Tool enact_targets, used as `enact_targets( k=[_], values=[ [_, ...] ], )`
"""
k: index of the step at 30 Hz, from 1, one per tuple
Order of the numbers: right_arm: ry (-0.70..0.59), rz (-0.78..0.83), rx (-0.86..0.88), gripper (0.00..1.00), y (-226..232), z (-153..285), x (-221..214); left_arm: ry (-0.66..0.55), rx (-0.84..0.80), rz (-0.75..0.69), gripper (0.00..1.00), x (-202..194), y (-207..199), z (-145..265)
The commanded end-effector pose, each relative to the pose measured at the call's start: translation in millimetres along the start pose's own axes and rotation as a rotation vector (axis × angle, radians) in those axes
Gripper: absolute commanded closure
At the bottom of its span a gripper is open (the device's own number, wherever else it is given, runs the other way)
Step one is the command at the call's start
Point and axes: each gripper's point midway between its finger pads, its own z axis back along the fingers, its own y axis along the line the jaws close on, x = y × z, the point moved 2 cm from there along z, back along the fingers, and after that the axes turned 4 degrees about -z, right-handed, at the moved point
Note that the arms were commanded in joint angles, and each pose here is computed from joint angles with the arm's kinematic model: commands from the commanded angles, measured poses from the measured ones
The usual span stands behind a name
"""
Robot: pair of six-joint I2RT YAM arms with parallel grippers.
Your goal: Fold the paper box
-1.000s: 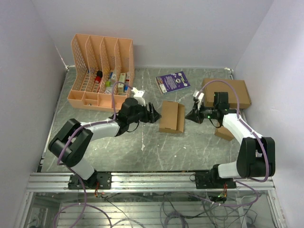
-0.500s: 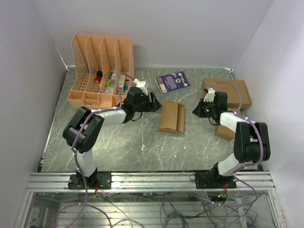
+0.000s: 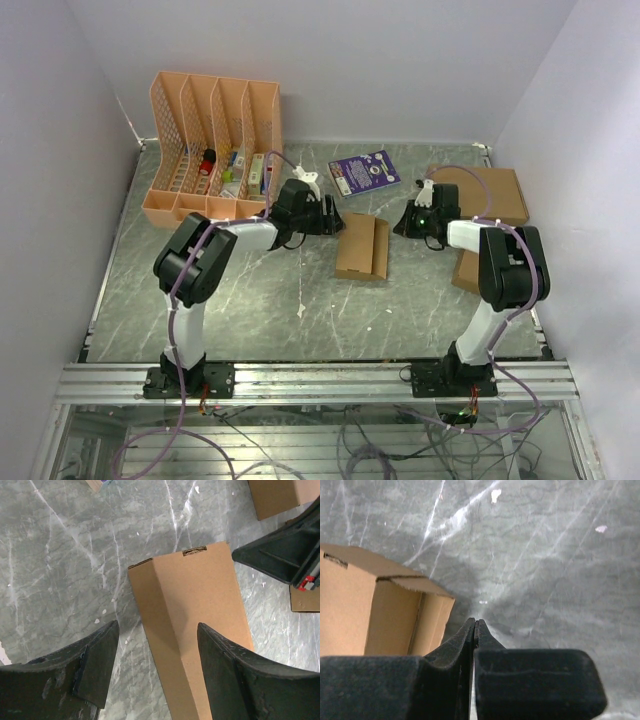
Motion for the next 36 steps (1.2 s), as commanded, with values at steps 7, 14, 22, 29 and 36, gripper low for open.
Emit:
enact_targets(
  k=[7, 14, 22, 29, 36],
  values=[
    [0.01, -0.079, 0.095, 1.0, 16.2, -20.3, 6.9, 0.022, -0.059, -0.032, 0.27, 6.1, -7.1, -10.3],
    [0.02, -0.079, 0.177, 1.0, 31.2, -18.6, 4.9, 0.037, -0.078, -0.024, 0.34, 3.4, -6.9, -19.3],
    [-0.011, -0.039, 0.245, 1.0, 48.8, -11.4, 9.3, 0.058, -0.095, -0.031, 0.39, -0.6, -7.6, -24.1],
    [-0.019, -0.035, 0.291, 1.0, 56.5, -8.8, 8.5, 0.083, -0.093, -0.04, 0.39, -5.1, -5.3, -26.1],
    [-0.038, -0.031, 0.338, 1.0, 65.6, -2.2, 12.0, 0.088, -0.099, -0.045, 0.39, -5.6, -6.0, -26.6]
  ],
)
